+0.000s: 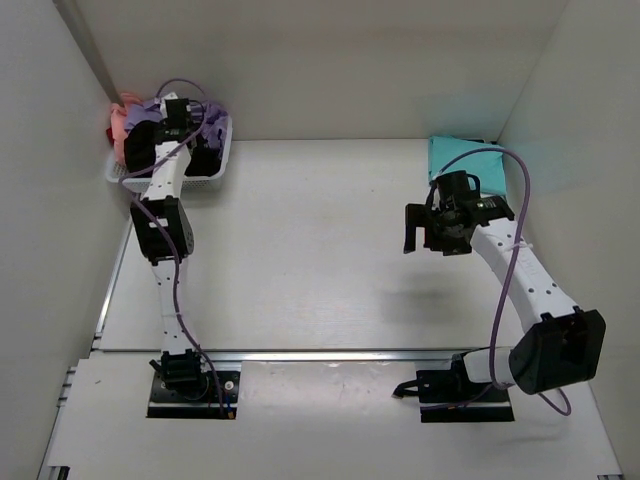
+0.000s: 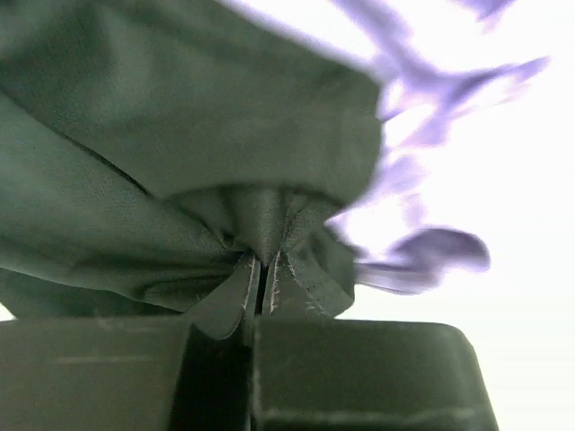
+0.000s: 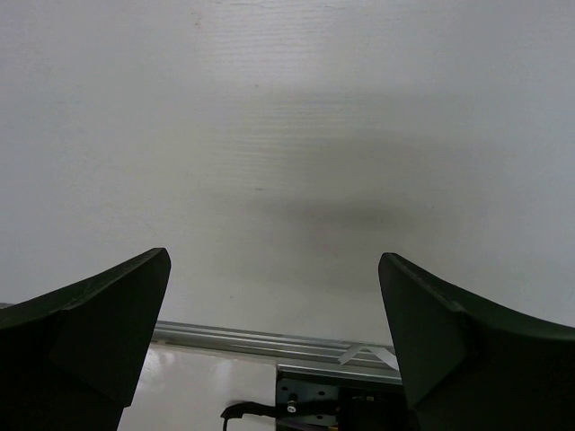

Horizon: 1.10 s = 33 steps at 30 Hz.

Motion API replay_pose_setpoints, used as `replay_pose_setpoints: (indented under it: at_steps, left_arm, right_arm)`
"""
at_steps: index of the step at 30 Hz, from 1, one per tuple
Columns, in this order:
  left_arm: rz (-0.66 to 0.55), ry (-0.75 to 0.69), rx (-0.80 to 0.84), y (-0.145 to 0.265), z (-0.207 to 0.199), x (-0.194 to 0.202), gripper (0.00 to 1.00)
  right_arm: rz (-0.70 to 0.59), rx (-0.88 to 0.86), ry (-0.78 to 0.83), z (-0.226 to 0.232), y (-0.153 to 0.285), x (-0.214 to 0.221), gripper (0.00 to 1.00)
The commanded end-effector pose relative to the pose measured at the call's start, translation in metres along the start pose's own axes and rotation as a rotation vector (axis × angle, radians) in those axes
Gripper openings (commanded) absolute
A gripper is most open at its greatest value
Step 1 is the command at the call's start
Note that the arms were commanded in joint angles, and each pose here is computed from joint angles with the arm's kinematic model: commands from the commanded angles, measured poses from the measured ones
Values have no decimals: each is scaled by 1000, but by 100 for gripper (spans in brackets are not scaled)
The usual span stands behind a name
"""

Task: Fold and stack the t-shirts
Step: Grab crumpled tshirt from bin with the left arm, then move the tshirt to the center of the board

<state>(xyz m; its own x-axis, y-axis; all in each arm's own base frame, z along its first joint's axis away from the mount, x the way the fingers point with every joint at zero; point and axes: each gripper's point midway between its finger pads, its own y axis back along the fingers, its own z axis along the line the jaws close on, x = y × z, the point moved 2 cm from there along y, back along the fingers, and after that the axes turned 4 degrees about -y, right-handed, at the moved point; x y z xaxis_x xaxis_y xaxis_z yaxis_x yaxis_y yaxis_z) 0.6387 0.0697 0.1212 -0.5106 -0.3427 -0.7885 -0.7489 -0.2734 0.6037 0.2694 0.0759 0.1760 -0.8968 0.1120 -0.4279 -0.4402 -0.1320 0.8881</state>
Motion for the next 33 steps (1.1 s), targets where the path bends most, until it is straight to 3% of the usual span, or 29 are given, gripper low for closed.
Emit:
replay_pose_setpoints:
  at_steps: [1,4,10,13,16,18,19,21,22,23,25,28,33]
  left_arm:
    - [-308,161,201,125,-25,-142,0]
    - [-385,223,408,197,-60,-175,0]
    - [-397,185,974,400,-168,-173,0]
    - [-436,215,1114,482,-175,-184,0]
    - [-362,224,1218,510,-170,-164,0]
    - [-268,213,1154,478,-168,-124,0]
    - [-279,215,1185,495,-162,-119,0]
    - [-154,233,1145,464,-160,-73,0]
    - [-132,231,1146,465,-157,-64,5]
    - [-51,219,1149,452,-161,-35,31]
    - [117,242,1132,418,-159,21,40]
    - [270,310,1175,400,-158,70,61]
    - [362,262,1079,378,-147,116,66]
  right_arm:
    - [-42,-23,-7,6,11,5,99]
    - [-73,-36,-25,7,16,8,99]
    - [-149,-72,-83,3,23,9,99]
    - [-182,-91,-70,7,27,7,99]
    - [-199,-100,-56,9,30,4,99]
    - [-212,-105,-59,9,33,1,99]
    - [-227,-100,-60,7,35,-1,99]
    - [-256,-114,-62,11,41,-7,99]
    - [-257,-125,-60,13,42,-6,100]
    - [-258,-128,-60,15,44,-6,99]
    - [-253,-168,-56,25,43,-8,99]
    - [-228,-213,-38,44,38,-4,99]
    - [-174,-298,26,80,23,2,99]
